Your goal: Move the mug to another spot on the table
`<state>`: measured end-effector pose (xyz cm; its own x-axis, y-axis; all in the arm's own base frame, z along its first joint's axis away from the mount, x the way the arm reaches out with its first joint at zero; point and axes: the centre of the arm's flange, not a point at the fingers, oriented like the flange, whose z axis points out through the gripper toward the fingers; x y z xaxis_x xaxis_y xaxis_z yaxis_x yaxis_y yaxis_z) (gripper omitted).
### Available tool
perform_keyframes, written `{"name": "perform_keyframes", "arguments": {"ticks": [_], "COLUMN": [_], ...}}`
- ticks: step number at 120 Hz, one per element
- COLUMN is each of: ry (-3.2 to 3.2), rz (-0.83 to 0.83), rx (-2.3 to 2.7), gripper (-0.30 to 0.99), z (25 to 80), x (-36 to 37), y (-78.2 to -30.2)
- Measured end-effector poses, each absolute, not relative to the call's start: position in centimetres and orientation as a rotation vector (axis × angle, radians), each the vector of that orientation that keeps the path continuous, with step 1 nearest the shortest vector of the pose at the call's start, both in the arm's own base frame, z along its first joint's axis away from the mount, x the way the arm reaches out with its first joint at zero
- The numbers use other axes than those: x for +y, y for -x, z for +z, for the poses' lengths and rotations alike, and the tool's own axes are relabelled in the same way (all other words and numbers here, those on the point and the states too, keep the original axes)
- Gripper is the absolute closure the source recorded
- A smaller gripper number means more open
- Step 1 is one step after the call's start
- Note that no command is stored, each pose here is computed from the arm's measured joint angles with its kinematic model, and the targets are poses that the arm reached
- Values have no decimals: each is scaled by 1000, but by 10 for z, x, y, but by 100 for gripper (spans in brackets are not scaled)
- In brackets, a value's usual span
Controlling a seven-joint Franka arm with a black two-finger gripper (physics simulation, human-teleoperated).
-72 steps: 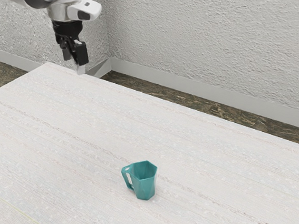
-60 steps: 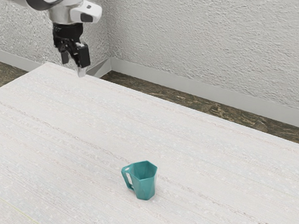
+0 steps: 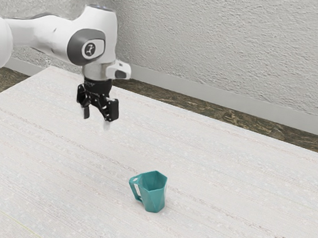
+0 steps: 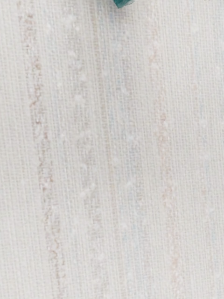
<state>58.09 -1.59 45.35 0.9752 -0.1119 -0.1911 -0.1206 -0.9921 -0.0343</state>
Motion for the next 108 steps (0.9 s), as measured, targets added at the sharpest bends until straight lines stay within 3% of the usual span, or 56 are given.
{"name": "perform_keyframes", "arguments": {"ticks": [69,108], "ry": [3185,3093], "rz": [411,321], "rx": [832,1297], "gripper": [0,1], "z": [310,288], "x": [-54,-84], "y": [-571,-570]}}
